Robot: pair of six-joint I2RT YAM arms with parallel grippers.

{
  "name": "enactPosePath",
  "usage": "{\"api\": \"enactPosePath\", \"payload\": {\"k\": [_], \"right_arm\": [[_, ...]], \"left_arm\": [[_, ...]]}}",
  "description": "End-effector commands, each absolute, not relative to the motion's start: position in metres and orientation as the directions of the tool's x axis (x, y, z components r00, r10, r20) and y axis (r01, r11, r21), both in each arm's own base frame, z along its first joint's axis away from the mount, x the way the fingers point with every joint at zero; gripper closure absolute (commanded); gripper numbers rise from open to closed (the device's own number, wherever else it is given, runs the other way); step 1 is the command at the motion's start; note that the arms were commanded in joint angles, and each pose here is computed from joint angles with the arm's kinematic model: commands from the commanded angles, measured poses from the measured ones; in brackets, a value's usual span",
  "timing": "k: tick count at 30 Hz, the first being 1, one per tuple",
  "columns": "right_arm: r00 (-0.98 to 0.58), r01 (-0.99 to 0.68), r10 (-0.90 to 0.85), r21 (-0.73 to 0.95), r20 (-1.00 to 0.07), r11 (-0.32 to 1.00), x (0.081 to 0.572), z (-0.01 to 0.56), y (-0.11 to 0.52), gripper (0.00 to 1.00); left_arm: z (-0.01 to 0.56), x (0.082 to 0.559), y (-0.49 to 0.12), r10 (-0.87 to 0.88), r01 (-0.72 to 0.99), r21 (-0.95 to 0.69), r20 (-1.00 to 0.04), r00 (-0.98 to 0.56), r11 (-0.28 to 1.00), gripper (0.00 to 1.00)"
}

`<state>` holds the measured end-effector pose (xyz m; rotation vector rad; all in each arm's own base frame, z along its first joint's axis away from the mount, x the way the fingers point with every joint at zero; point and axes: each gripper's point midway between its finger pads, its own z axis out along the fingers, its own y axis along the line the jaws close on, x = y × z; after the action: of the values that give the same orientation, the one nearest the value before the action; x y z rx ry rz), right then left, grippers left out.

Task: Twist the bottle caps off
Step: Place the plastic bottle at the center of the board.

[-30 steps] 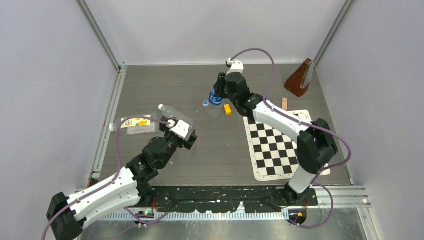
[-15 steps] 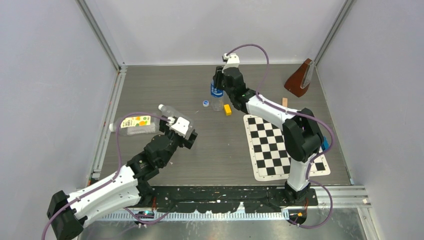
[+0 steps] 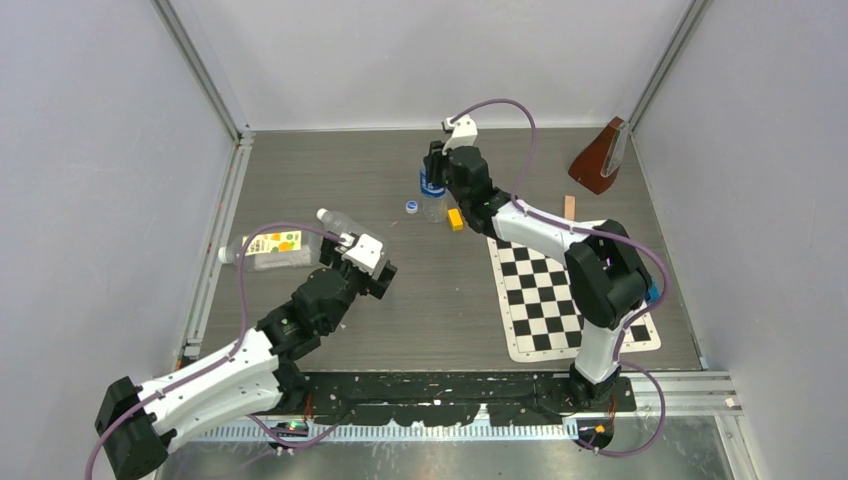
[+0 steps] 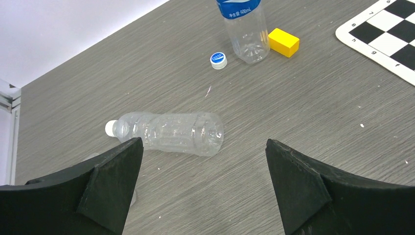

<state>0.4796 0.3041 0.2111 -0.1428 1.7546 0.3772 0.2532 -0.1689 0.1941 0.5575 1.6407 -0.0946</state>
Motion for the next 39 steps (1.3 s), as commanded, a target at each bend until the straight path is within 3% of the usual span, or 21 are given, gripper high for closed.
{"api": "enactPosePath", "payload": {"k": [1,6,12,25,27,30,39], "right_arm": [[-0.203,-0.280,0.106,0.161,-0.974,0.946,0.470,0.206,0.296,0.83],[-0.126,-0.263,0.178,0.206,-0.976,0.943,0.476,0.209,0.298,0.89],[-0.023,-0.216,0.196,0.196,-0.980,0.956,0.479,0.204,0.294,0.89],[0.030,-0.221,0.175,0.164,-0.984,0.961,0.467,0.198,0.301,0.87],[0.023,-0.224,0.177,0.167,-0.984,0.960,0.465,0.197,0.302,0.80],[-0.006,-0.227,0.169,0.166,-0.986,0.960,0.463,0.192,0.302,0.56],[-0.033,-0.212,0.173,0.176,-0.984,0.961,0.458,0.193,0.297,0.33]], "left_arm": [[0.218,0.258,-0.172,0.244,0.386,0.222,-0.970,-0.007,0.895,0.00],[0.219,0.258,-0.172,0.247,0.383,0.226,-0.969,-0.005,0.896,0.00],[0.220,0.258,-0.169,0.246,0.370,0.228,-0.969,0.000,0.901,0.00],[0.219,0.257,-0.168,0.244,0.372,0.227,-0.970,0.001,0.900,0.00],[0.219,0.257,-0.169,0.245,0.375,0.228,-0.969,0.001,0.899,0.00],[0.219,0.257,-0.168,0.236,0.371,0.220,-0.972,0.001,0.902,0.00],[0.218,0.257,-0.168,0.222,0.369,0.206,-0.975,-0.001,0.906,0.00]]}}
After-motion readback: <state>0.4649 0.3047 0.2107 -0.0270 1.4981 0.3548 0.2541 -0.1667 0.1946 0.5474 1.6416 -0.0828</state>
